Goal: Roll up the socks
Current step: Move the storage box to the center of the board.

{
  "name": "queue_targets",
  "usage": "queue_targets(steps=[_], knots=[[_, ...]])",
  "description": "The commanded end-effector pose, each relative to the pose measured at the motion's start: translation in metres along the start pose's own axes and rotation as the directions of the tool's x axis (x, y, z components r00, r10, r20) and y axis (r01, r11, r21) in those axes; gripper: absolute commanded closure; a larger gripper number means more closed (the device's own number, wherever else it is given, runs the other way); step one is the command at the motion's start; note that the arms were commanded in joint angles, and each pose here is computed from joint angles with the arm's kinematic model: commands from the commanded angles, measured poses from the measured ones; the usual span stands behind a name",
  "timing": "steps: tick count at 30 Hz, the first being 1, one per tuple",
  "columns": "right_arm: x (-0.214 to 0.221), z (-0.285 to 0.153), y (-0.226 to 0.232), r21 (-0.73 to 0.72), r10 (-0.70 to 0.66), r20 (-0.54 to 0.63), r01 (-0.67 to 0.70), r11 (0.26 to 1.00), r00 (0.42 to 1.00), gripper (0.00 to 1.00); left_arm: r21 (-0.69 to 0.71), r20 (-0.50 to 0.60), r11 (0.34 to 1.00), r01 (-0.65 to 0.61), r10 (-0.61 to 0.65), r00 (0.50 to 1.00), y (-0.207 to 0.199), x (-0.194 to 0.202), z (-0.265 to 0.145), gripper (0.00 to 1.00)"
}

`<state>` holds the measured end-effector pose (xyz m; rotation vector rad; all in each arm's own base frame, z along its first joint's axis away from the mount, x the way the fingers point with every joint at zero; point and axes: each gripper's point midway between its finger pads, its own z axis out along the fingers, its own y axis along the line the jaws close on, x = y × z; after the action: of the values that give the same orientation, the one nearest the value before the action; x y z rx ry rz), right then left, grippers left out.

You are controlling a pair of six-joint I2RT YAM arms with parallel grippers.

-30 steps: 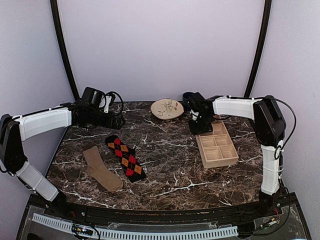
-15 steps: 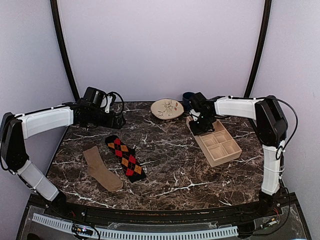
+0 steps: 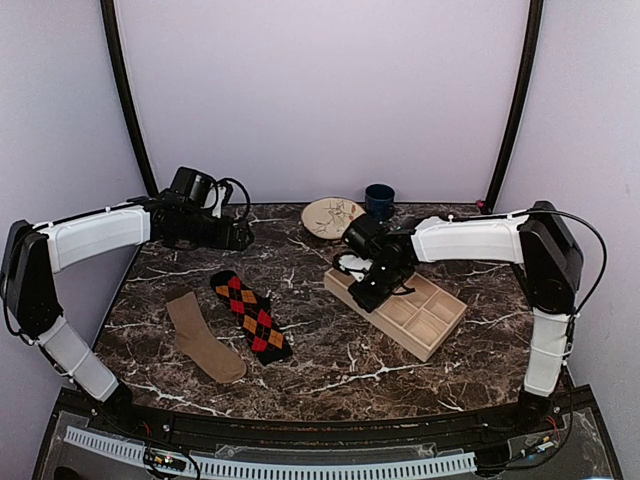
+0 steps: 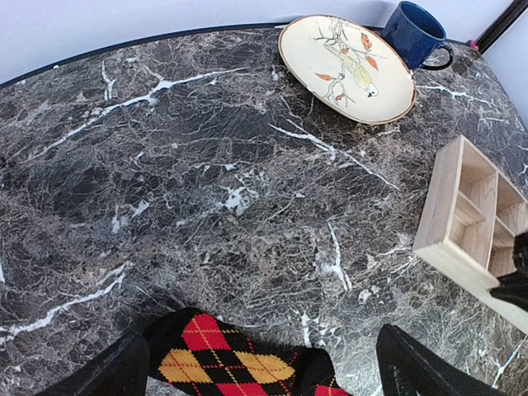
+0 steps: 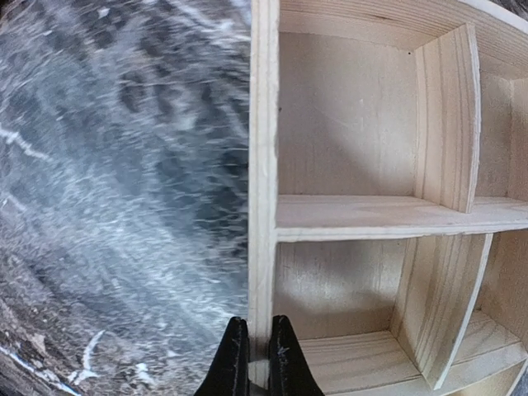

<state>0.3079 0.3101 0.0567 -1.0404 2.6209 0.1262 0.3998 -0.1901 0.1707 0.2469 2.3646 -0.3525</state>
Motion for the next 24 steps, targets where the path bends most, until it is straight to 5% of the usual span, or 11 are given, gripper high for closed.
queue_targets(steps=[1,17,24], knots=[[-0.011,-0.017,0.031,-0.068,-0.140,0.057,0.143,0.987,0.989,1.00,0.006,-0.031,1.000,0.024,-0.024,0.999,-0.003,0.003,-0.003,0.01],[-0.076,-0.021,0.089,-0.151,-0.381,0.278,0.432,0.889,0.882,1.00,0.006,-0.100,0.993,0.121,-0.120,0.988,-0.002,0.026,-0.003,0.01],[-0.095,0.001,0.093,-0.052,-0.450,0.299,0.486,0.873,0.841,1.00,0.055,-0.150,0.980,0.191,-0.181,0.972,-0.011,0.039,0.009,0.01]])
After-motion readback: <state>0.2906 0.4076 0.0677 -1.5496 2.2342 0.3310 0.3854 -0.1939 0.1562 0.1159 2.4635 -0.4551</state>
